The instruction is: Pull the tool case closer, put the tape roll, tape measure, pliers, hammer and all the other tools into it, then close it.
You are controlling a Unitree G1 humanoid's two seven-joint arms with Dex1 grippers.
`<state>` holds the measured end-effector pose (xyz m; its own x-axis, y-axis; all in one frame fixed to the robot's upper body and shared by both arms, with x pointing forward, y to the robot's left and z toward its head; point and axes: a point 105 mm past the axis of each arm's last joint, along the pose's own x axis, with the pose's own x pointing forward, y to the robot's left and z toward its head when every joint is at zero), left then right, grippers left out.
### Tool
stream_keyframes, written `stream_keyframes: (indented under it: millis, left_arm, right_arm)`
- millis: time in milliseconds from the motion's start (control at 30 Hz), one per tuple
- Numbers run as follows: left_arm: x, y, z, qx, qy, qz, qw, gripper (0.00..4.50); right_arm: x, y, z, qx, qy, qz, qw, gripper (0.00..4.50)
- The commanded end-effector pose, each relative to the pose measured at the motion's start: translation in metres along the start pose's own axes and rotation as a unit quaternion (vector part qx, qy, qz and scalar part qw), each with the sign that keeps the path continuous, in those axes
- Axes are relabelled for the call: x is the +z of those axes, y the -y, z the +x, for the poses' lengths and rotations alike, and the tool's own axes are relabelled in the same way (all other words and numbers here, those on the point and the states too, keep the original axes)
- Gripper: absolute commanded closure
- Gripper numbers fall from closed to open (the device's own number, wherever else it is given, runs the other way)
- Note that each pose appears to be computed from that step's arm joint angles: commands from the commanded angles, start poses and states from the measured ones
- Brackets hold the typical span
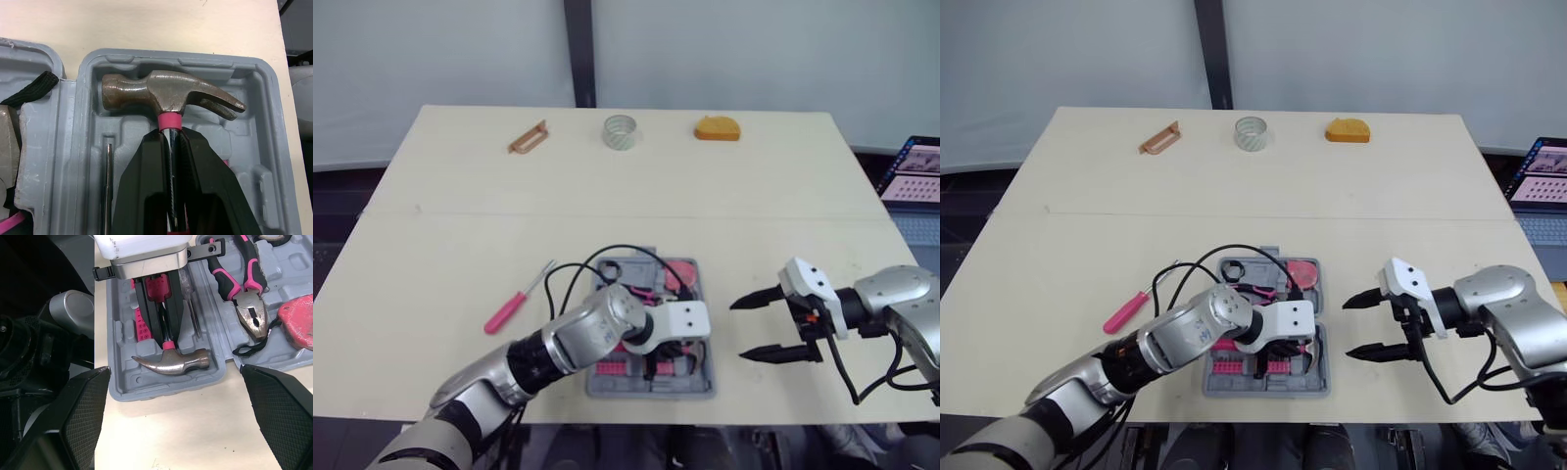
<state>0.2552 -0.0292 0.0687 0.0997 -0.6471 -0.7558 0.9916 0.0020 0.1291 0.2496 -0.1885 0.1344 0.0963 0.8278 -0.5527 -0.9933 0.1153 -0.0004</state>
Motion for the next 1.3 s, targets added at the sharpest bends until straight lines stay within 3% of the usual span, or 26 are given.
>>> stream_keyframes:
  millis: [33,133,400,700,900,1033,1133,1233,1300]
  left_arm:
    - [0.005,0.0,0.0,0.003,0.005,0.014,1.0,4.48]
    - [0.005,0.0,0.0,0.003,0.006,0.014,1.0,4.48]
    - [0.014,0.006,-0.002,-0.012,0.025,0.015,1.0,0.83]
    - [0.033,0.014,-0.012,-0.035,0.064,0.01,0.997,0.83]
    - [0.049,-0.003,-0.043,-0.031,0.16,-0.018,0.986,0.83]
    - [0.036,-0.026,-0.072,0.001,0.223,-0.037,0.974,0.83]
    - [0.003,-0.025,-0.081,0.001,0.224,-0.04,0.974,0.83]
    - [-0.023,-0.015,-0.083,-0.005,0.24,-0.053,0.969,1.57]
    - [-0.032,-0.009,-0.082,-0.009,0.242,-0.052,0.969,2.56]
  right_arm:
    - [0.008,0.0,-0.004,-0.011,0.009,-0.017,1.0,0.0]
    - [0.008,0.0,-0.004,-0.011,0.008,-0.017,1.0,0.0]
    - [0.008,-0.001,-0.005,-0.01,0.009,-0.015,1.0,0.0]
    - [0.009,-0.002,-0.004,-0.007,0.013,-0.013,1.0,0.0]
    - [0.011,-0.002,-0.004,-0.009,0.016,-0.012,1.0,0.0]
    - [0.013,-0.003,-0.005,-0.012,0.021,-0.008,1.0,0.0]
    - [0.014,-0.004,-0.005,-0.014,0.025,-0.006,1.0,0.0]
    - [0.014,-0.003,-0.004,-0.016,0.027,-0.005,0.999,0.0]
    - [0.014,-0.003,-0.004,-0.017,0.028,-0.005,0.999,0.0]
